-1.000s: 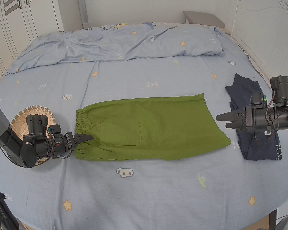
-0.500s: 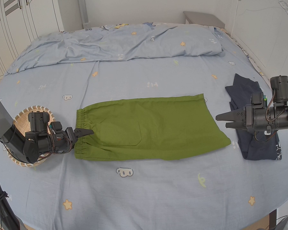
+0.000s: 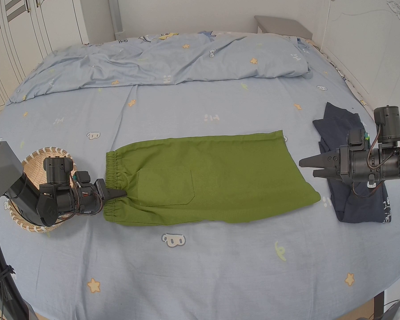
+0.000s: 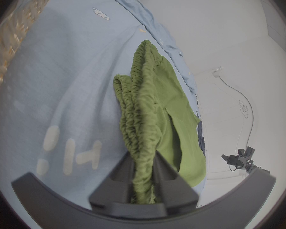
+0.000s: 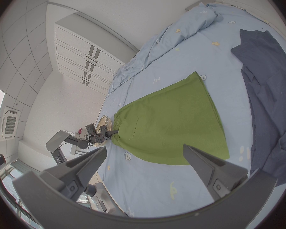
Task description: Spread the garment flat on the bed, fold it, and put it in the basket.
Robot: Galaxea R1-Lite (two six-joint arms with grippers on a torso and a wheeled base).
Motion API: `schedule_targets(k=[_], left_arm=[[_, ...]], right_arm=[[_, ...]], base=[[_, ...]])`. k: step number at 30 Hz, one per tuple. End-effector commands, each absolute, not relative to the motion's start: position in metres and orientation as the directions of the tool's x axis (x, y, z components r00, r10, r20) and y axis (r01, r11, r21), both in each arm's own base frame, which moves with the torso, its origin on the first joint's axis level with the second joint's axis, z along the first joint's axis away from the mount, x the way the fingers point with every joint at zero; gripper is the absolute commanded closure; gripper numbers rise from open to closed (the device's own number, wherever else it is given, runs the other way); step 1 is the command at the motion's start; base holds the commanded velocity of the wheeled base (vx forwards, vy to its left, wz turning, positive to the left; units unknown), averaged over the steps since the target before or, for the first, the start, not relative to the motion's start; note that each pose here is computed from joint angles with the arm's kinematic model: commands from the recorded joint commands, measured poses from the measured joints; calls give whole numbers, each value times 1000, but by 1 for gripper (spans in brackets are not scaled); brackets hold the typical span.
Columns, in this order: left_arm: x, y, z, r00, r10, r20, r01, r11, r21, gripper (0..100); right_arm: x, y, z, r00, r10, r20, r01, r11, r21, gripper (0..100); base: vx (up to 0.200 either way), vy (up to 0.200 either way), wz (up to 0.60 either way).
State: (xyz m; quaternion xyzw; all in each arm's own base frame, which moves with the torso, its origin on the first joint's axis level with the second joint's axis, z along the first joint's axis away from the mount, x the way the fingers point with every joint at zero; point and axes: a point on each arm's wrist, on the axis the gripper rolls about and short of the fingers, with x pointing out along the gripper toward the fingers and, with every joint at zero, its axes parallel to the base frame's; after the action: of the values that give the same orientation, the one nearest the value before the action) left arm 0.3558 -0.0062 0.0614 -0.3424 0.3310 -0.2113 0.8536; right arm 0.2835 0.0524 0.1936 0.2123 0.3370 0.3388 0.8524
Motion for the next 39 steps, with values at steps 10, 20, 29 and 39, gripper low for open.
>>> schedule_targets(k=[10, 20, 29, 39], left_arm=[[349, -5, 82, 687, -620, -378, 144, 626, -766, 100], [349, -4, 83, 682, -628, -374, 149, 620, -770, 100], [349, -4, 83, 680, -630, -376, 149, 620, -770, 100], [349, -5, 82, 679, -631, -376, 150, 620, -770, 100]], right_arm=[[342, 24, 114, 581, 595, -556, -268, 784, 560, 0], [359, 11, 89, 574, 577, -581, -215, 791, 573, 0], [365, 12, 76, 546, 592, -592, -206, 781, 590, 0], [371, 23, 73, 449, 699, -556, -246, 695, 675, 0]], base=[[0, 0, 0], [0, 0, 0], [0, 0, 0], [0, 0, 0]])
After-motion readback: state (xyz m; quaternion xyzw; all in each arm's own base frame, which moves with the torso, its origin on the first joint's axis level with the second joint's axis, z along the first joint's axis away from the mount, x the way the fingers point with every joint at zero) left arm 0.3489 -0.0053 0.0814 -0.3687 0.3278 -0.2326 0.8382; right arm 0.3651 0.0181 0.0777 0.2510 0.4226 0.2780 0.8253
